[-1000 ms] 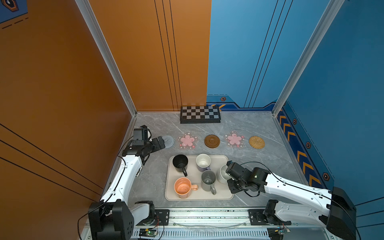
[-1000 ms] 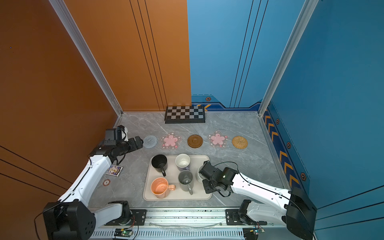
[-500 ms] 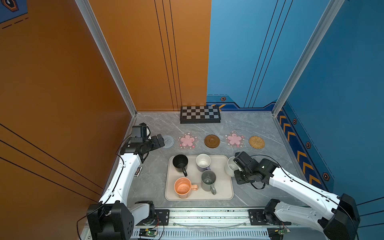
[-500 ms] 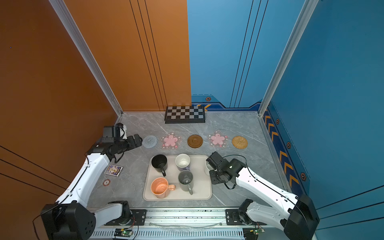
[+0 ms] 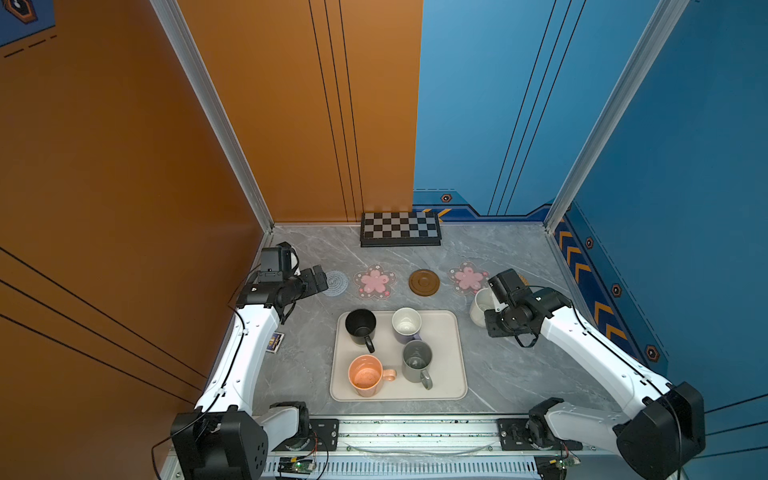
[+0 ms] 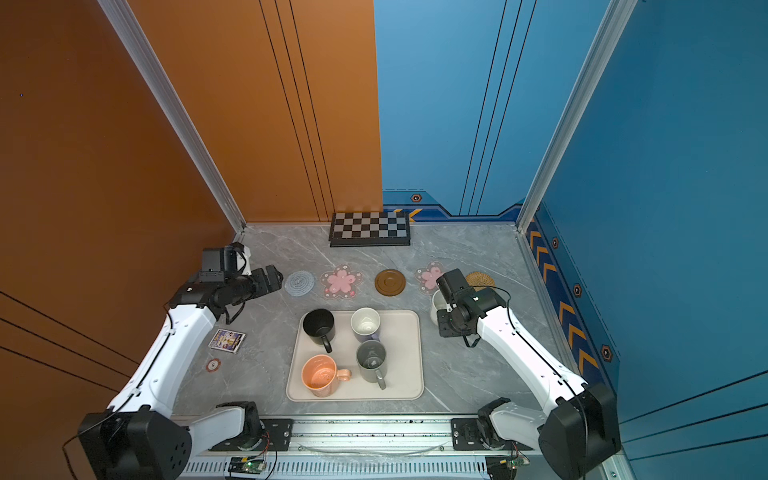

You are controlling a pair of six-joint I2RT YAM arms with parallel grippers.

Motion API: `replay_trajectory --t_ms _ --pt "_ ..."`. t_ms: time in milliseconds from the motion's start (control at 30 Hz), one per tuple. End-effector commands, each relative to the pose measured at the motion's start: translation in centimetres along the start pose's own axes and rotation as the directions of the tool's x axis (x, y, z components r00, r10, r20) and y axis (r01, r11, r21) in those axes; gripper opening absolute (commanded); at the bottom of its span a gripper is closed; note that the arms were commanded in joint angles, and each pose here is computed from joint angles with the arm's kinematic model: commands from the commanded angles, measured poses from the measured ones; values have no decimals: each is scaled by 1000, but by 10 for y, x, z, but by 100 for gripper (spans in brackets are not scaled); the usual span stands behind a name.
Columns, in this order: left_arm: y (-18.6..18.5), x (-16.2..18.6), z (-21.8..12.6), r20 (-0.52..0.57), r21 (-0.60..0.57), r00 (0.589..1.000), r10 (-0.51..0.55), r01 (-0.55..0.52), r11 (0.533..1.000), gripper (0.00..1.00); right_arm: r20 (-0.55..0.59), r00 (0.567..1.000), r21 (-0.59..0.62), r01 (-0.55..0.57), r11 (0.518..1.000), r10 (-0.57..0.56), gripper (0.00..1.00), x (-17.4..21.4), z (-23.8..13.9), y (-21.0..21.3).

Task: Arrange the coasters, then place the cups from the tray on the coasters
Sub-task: 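Carry the white speckled mug with the right gripper over the rattan coaster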

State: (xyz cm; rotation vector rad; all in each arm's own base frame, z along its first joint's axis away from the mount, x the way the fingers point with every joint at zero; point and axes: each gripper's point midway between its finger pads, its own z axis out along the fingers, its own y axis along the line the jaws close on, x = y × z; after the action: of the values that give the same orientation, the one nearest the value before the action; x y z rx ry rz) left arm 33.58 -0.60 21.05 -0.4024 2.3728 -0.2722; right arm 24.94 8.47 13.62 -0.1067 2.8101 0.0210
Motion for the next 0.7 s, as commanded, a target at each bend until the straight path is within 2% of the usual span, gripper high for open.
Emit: replay_trajectory --t_ms 0,133,300,400,567,667 --pt "-2 -7 -10 16 -3 1000 -3 3 1000 98 102 994 29 26 999 -29 0 -38 -14 -9" --pt "-1 -8 -9 12 -7 1000 -4 4 1000 98 118 993 35 -3 999 -1 0 -59 -9 -23" --pt "1 -11 -6 4 -19 1000 -4 4 1000 98 163 983 4 -86 996 84 0 -82 -4 -50" --pt "0 -15 -5 6 -23 1000 -7 7 1000 98 174 974 44 -153 987 143 0 -92 -3 -74" --pt "1 -17 0 -2 -31 1000 -19 19 999 98 196 972 96 -149 984 128 0 -106 -10 -94" --pt "4 -16 2 -7 -43 1000 -23 23 999 98 205 973 166 -143 976 107 0 -113 -13 -111"
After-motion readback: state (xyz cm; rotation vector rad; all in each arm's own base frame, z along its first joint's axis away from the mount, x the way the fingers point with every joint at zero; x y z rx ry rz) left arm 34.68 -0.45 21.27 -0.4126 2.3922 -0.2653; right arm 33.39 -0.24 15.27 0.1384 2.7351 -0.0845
